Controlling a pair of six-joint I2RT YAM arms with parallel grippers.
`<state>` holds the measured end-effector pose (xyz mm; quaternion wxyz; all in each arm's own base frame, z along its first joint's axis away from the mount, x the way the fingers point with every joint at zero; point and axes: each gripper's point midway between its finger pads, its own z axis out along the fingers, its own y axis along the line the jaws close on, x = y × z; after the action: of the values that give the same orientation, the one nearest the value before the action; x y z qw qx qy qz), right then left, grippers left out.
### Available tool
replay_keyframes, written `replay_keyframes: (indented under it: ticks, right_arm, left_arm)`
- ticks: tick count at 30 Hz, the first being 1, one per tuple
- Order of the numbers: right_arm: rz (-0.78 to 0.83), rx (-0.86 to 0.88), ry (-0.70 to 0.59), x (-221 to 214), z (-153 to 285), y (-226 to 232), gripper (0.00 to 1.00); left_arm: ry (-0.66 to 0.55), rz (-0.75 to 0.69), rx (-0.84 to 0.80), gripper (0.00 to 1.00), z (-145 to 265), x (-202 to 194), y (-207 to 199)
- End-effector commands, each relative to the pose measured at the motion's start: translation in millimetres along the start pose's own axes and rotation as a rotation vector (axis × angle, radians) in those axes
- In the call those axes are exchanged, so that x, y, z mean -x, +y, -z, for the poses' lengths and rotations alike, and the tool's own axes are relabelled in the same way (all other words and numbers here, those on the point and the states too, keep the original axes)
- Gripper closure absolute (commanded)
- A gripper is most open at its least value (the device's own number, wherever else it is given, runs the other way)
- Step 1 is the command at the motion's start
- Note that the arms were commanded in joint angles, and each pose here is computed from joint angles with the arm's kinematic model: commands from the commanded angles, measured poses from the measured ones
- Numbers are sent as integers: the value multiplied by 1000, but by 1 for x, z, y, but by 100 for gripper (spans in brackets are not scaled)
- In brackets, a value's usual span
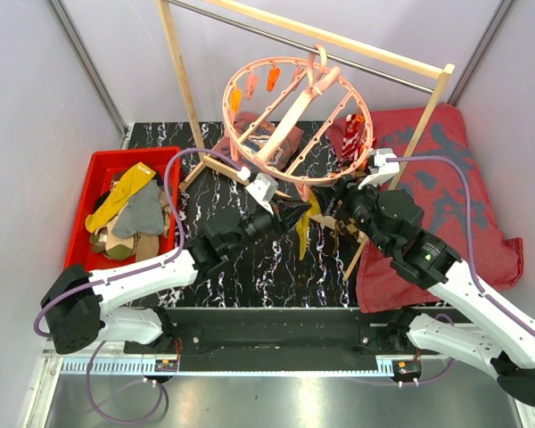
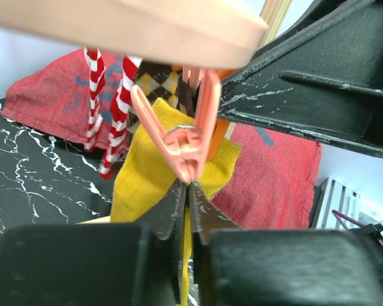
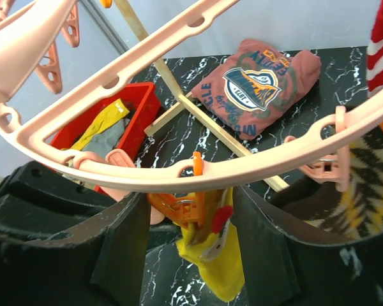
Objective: Clip the socks to the hanger
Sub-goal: Clamp the sock onto the hanger.
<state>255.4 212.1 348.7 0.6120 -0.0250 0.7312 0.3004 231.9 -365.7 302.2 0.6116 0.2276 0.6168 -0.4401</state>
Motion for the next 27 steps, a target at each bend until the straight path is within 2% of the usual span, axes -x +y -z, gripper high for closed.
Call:
replay_keyframes:
  ticks: [1, 3, 4, 7, 13, 15, 17, 21, 27]
  right_arm:
    - [20, -41, -65, 15, 1, -8, 39]
    - [31, -52, -73, 16, 2, -10, 39]
    - [31, -54, -78, 18, 2, -10, 39]
    - [44, -71, -87, 20, 4, -15, 38]
    - [58, -94, -112, 26, 9, -20, 37]
    - [65, -105, -120, 28, 10, -22, 37]
    - [69, -118, -128, 30, 12, -25, 37]
    - [69, -117, -135, 32, 14, -25, 37]
    - [73, 5, -141, 43, 27, -4, 36]
  left_arm:
    - [-114, -8, -26, 77, -6, 34, -9]
    - [-116, -20, -26, 68, -3, 33, -9]
    - [-117, -25, -27, 58, -3, 32, -8]
    - [-123, -49, -29, 46, 3, 31, -7]
    - [-140, -88, -9, 32, 11, 33, 4]
    - [-145, -91, -9, 24, 11, 34, 11]
    - [-152, -75, -6, 20, 11, 38, 21]
    - [-158, -83, -22, 19, 9, 43, 27]
    - [-148, -116, -98, 19, -2, 48, 16]
